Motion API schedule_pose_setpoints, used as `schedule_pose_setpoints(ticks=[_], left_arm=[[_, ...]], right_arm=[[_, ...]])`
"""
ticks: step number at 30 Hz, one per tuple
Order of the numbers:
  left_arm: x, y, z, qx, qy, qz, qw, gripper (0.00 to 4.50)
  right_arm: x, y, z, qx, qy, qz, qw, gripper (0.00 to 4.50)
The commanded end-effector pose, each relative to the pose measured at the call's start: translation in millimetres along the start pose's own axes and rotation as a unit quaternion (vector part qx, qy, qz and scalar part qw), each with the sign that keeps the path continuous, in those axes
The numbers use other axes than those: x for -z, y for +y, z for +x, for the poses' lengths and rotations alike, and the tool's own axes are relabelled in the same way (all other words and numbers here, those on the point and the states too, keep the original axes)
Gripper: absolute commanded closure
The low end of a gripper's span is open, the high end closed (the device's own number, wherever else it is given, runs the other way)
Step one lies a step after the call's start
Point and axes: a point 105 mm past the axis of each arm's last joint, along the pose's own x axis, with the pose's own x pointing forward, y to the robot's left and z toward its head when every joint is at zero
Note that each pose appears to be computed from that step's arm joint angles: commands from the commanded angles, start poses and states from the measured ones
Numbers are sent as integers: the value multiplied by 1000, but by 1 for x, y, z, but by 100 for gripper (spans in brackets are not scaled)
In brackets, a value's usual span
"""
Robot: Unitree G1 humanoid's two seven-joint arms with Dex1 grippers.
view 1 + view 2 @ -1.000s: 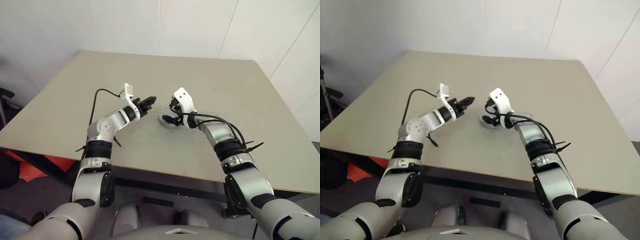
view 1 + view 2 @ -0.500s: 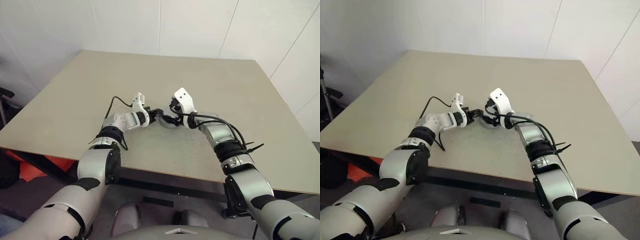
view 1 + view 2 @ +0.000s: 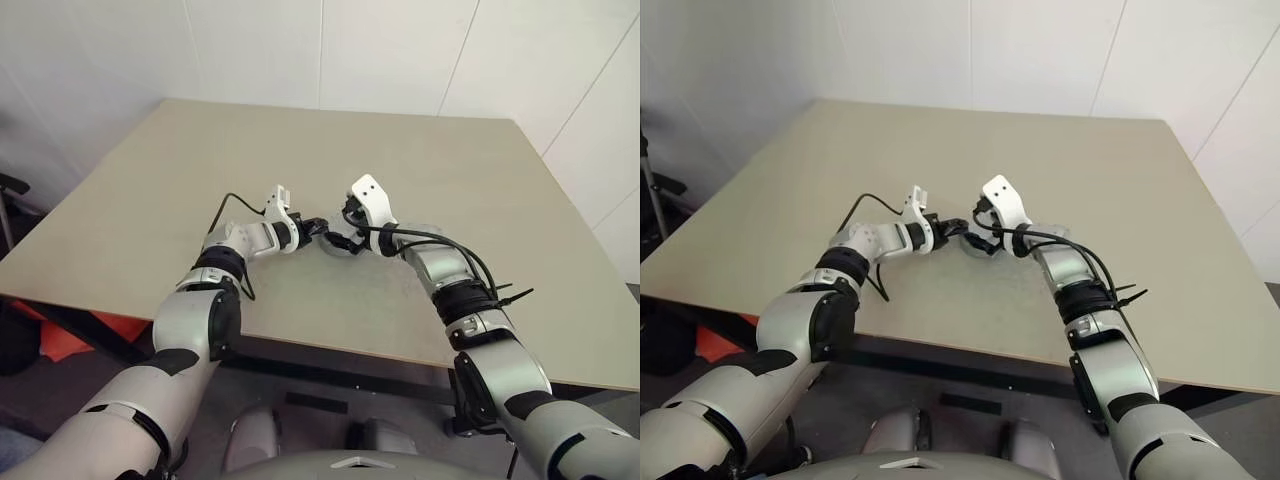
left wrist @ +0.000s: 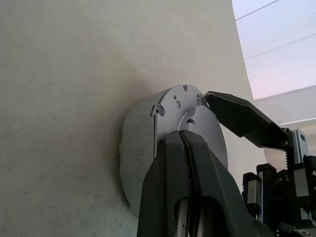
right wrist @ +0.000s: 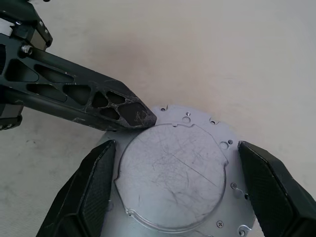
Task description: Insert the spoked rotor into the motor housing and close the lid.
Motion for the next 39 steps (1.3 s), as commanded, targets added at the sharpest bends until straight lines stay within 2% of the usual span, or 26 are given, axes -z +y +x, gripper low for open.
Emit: schedule_pose_setpoints(ticks=[1,5,13,15,17,19,21,23,26,30,39], left_arm=[[18,-9,6,16,46,1,999,450],[24,-13,8,25,61,1,998,450],[28,-14,9,24,67,-1,997,450],[28,-14,10,24,68,-1,997,450],[29,-14,10,23,69,0,997,450],[30,-14,10,23,69,1,997,450],[31,-14,11,24,70,4,997,450],[31,-15,12,24,71,7,997,450],[32,-14,12,24,70,7,997,450],[33,-11,11,23,70,8,997,450],[29,-7,8,13,63,17,998,450]], right_arm=[[-28,-1,-8,-5,-41,-11,999,1],[-58,-12,-29,2,-75,-38,996,1],[-80,-34,-60,34,-92,-62,993,1],[-82,-45,-71,49,-92,-40,994,1],[-73,-60,-76,71,-78,4,994,1],[-53,-74,-79,83,-61,91,990,1],[-23,-84,-83,74,-35,201,976,1],[-6,-89,-86,69,-21,276,958,1],[16,-78,-87,25,10,375,927,1],[28,-57,-81,-24,42,442,896,1],[14,-16,-46,-101,27,517,850,1]])
